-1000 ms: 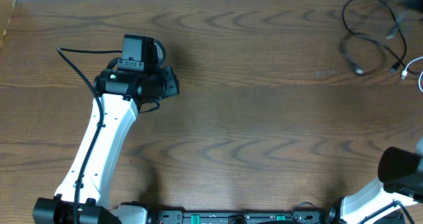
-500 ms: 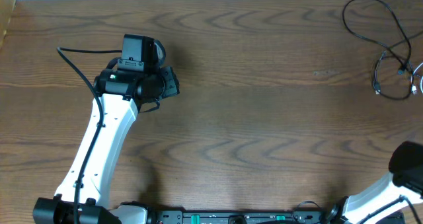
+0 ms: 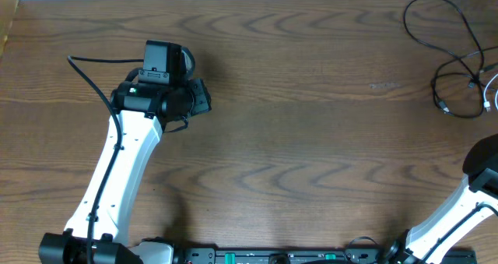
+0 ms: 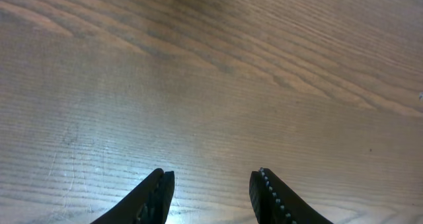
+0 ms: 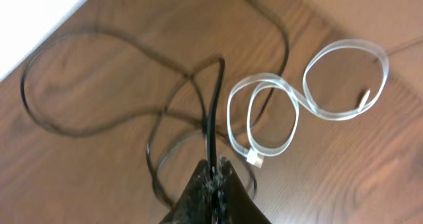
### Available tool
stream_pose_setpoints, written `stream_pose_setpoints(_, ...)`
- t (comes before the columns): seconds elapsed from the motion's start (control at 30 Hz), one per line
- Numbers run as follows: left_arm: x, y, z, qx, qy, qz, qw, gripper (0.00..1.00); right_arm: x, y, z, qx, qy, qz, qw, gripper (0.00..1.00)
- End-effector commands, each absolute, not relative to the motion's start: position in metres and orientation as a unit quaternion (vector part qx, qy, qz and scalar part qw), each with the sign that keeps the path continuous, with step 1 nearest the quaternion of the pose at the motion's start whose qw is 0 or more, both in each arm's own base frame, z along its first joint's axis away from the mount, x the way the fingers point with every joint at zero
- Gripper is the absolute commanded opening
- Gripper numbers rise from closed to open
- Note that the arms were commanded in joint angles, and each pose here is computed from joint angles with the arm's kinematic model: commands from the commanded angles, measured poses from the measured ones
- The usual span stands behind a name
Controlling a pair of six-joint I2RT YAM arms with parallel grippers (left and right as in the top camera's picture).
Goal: Untangle cables
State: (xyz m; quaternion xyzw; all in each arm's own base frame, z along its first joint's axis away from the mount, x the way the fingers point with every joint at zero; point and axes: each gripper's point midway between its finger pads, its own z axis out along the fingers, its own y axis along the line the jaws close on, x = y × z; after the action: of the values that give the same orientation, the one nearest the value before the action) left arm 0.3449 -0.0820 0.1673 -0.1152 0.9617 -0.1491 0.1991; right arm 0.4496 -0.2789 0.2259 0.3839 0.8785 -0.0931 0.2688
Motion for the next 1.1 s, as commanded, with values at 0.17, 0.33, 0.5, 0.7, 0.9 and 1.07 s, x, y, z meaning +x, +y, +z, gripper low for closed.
stream_pose_setpoints(0.17, 0.344, -0.079, 0.166, -0.112, 0.963, -0.142, 0.199, 0.64, 0.438, -0.218, 0.220, 0.366, 0.905, 0.040, 0.213, 0.87)
stream_pose_setpoints(0.33, 0.344, -0.079, 0.166, -0.112, 0.963, -0.143, 0.200, 0.96, 0.441, -0.147, 0.259, 0.246, 0.933, 0.116, 0.236, 0.86)
stream_pose_setpoints(0.5, 0.344, -0.079, 0.166, -0.114, 0.963, -0.143, 0.199, 0.97, 0.418, -0.055, 0.324, 0.099, 0.941, 0.156, 0.283, 0.89)
stream_pose_setpoints(0.7, 0.344, -0.079, 0.166, -0.113, 0.963, -0.143, 0.199, 0.98, 0.359, 0.014, 0.378, 0.017, 0.936, 0.165, 0.311, 0.99)
stream_pose_setpoints(0.9, 0.344, -0.079, 0.166, -0.113, 0.963, -0.143, 0.199, 0.98, 0.299, 0.041, 0.404, -0.015, 0.932, 0.171, 0.318, 0.99)
stream_pose_setpoints(1.07, 0.344, -0.079, 0.166, -0.113, 0.963, -0.143, 0.199, 0.98, 0.278, 0.038, 0.417, -0.020, 0.927, 0.152, 0.342, 0.99)
